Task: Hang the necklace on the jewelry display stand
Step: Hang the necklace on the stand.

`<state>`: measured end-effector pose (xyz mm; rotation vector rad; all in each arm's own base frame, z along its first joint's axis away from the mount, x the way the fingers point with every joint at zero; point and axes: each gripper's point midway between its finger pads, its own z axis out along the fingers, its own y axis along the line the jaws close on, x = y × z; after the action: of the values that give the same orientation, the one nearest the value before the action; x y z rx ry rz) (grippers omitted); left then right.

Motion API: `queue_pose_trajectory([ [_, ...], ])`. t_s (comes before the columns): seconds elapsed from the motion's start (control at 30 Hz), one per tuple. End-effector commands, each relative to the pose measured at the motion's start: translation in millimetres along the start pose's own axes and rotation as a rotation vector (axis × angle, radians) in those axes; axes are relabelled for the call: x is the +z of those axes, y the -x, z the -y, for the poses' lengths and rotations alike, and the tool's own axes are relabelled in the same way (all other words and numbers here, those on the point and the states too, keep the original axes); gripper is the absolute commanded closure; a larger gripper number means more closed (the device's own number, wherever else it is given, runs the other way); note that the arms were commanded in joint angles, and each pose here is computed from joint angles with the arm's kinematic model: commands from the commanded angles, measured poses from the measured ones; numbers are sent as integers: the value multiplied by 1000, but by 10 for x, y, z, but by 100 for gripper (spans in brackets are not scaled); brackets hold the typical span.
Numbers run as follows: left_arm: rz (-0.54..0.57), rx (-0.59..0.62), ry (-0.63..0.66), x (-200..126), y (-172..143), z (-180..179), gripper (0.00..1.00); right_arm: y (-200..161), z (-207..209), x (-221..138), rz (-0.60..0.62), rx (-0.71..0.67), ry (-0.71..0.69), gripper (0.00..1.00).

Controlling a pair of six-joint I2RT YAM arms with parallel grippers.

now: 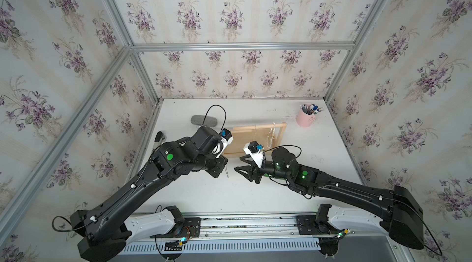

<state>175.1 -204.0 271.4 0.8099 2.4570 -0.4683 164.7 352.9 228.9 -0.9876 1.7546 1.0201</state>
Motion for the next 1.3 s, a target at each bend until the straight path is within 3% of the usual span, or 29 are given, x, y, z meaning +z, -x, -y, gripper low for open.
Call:
queue_pose_trajectory([
  [0.0, -8, 27, -43, -25, 0, 77, 100, 48, -69, 19, 5, -19, 32, 45],
  [0.23, 7, 36, -59, -93, 53, 115, 100, 89, -174, 85, -7, -48, 77, 42],
  [0.53, 18, 54, -118, -145, 97, 225, 100, 193, -75, 190, 17, -78, 21, 46],
  [0.8, 22, 47, -140, -161, 82, 256, 100, 231, -61, 275, 22, -90, 20, 59],
  [0.97, 28, 46, -133, -181, 68, 241, 100, 225, -33, 295, 13, -89, 6, 81],
  [1.27, 38, 21, -116, -157, 62, 206, 100, 360, 19, 229, 46, -108, -43, 95],
])
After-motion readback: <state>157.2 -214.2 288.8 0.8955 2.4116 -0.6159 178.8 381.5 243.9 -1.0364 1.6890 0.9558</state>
